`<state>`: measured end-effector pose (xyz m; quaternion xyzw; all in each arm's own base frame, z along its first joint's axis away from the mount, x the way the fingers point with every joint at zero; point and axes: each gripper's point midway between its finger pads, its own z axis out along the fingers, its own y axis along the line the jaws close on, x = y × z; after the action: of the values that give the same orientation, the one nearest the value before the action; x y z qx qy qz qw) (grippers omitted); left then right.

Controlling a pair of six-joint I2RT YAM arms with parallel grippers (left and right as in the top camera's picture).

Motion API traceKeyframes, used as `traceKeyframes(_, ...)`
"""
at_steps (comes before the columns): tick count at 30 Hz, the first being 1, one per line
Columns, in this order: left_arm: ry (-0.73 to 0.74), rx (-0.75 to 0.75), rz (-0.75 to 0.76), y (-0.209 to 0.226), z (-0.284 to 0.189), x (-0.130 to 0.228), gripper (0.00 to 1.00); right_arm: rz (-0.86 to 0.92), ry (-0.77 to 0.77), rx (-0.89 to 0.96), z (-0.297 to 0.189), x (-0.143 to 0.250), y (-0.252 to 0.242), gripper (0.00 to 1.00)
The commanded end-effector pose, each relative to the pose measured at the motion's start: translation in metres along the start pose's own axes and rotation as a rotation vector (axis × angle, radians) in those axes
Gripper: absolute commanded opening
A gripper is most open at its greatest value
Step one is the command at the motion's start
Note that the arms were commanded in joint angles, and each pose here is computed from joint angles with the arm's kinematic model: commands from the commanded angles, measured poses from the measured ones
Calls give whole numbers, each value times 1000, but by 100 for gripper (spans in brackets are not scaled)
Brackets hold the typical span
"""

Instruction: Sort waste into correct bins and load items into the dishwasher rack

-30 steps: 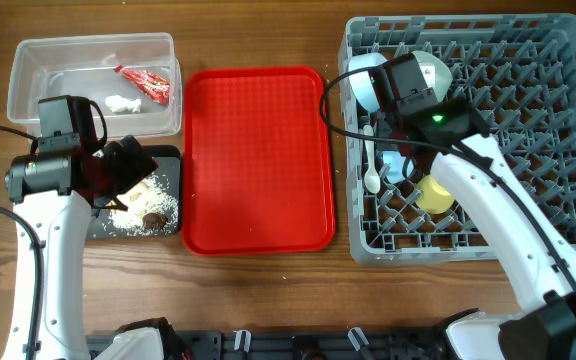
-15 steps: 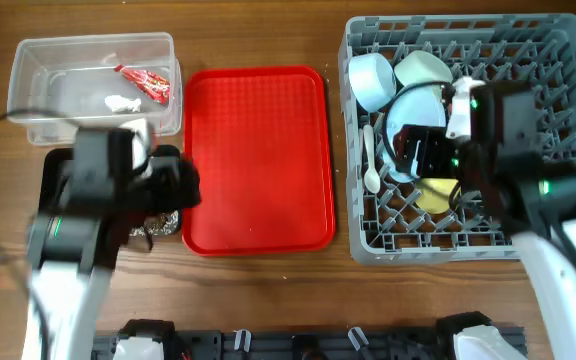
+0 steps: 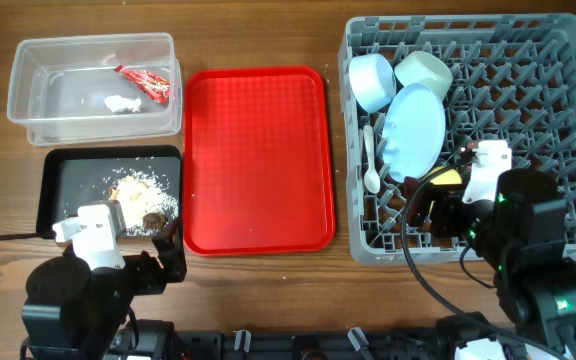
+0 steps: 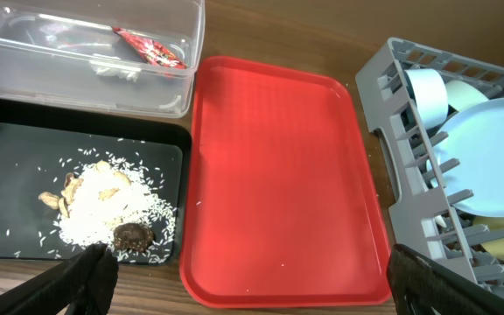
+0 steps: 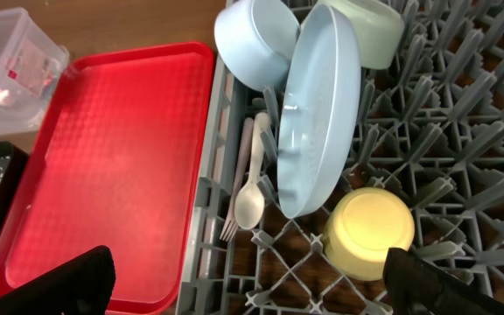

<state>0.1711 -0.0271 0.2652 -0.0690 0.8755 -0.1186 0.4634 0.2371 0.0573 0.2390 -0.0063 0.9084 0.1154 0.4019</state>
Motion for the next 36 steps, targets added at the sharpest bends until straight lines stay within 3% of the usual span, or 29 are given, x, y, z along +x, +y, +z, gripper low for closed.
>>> traceKeyframes(1,-1,-14,17,3,1,1,100,-11,68,23,16,9,-5,100)
traceKeyframes(3,-1,-14,17,3,1,1,100,-11,130,57,25,18,-11,100)
traceKeyframes(6,-1,-14,17,3,1,1,100,-31,49,75,20,3,-14,100)
traceKeyframes(9,-1,-14,17,3,1,1,100,-155,-221,42,1,-26,-8,100)
traceKeyframes(13,-1,-14,17,3,1,1,100,-150,-639,36,-21,-27,-19,100)
traceKeyframes(21,-1,-14,17,3,1,1,100,-148,-965,98,-25,-13,-44,100)
traceKeyframes(25,-1,-14,17,3,1,1,100,-155,-927,81,4,5,-49,100)
traceKeyframes(28,-1,-14,17,3,1,1,100,-133,-728,88,39,37,-57,100)
traceKeyframes(36,-1,-14,17,3,1,1,100,-134,-733,87,38,36,-57,100)
